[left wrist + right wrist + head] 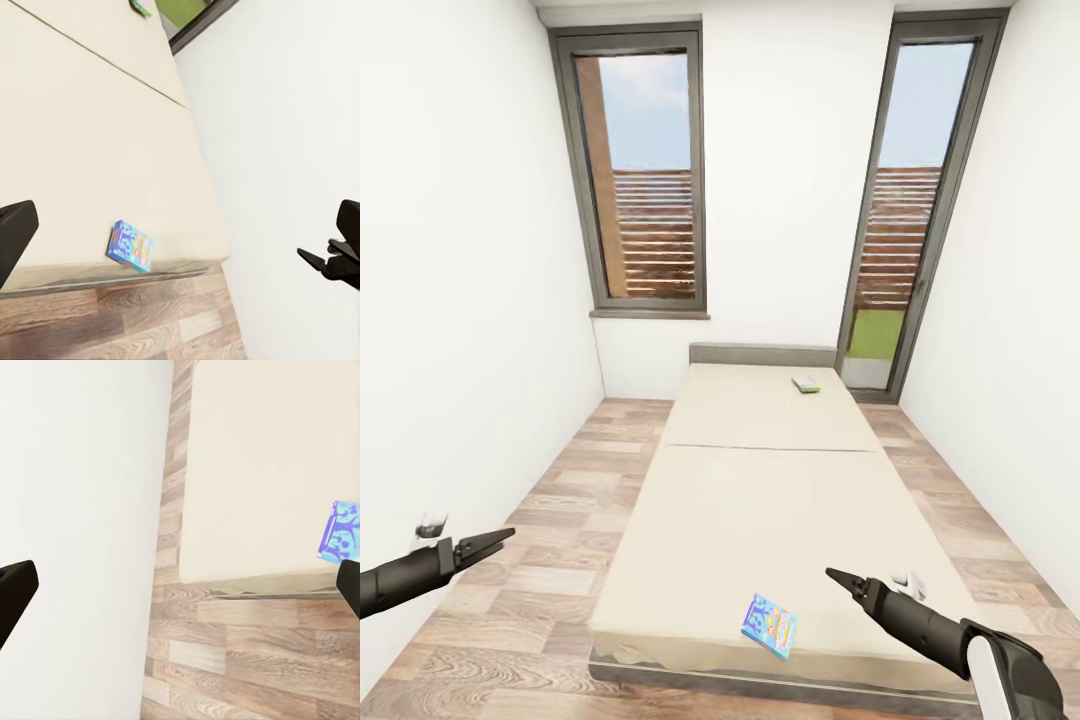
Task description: Put all the toys in the child's room - the three board games (two on the bed and one on the table), the two jigsaw puzzles on the table, and the tennis ball on the table - inside the toy box on the table in the child's room.
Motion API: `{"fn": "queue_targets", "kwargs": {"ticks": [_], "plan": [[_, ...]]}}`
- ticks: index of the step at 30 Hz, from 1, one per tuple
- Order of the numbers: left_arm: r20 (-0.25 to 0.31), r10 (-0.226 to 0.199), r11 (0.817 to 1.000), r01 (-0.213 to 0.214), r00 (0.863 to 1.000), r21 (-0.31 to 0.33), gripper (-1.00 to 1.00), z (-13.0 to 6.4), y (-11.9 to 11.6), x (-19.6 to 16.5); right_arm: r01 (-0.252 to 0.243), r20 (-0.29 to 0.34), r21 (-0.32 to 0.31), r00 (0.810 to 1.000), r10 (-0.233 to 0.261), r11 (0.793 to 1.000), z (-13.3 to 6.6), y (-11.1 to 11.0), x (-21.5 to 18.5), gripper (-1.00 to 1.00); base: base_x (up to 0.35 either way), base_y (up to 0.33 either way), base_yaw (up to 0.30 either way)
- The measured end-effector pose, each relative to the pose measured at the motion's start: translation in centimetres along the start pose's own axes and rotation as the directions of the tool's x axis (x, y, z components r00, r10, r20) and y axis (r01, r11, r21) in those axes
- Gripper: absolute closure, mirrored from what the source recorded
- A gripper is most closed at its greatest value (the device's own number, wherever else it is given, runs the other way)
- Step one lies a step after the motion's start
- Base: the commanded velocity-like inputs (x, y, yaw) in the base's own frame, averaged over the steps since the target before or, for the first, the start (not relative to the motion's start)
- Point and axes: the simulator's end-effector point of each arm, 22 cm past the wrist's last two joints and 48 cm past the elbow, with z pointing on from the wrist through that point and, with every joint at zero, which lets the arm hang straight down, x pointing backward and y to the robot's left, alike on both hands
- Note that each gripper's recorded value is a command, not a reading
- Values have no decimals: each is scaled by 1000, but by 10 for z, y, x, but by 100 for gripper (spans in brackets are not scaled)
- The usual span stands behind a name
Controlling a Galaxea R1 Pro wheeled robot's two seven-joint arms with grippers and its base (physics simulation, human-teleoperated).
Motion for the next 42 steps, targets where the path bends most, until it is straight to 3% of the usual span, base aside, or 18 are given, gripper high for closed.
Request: {"fn": "queue_targets", "kwargs": {"ticks": [21, 32, 42], "plan": [[-2, -7, 1000, 7, 1000, -11, -100, 9, 21, 9, -27, -18, -1, 999, 27, 1000, 21, -22, 10, -100, -1, 0, 0], [-3, -7, 1000, 7, 1000, -10, -100, 14, 31, 15, -28, -18, 0, 999, 28, 1000, 29, -33, 14, -100, -135, 0, 0], [-4, -6, 1000, 6, 1000, -11, -100, 19, 41, 21, -40, -17, 94, 999, 41, 995, 36, -65, 21, -100, -5, 0, 0]]}}
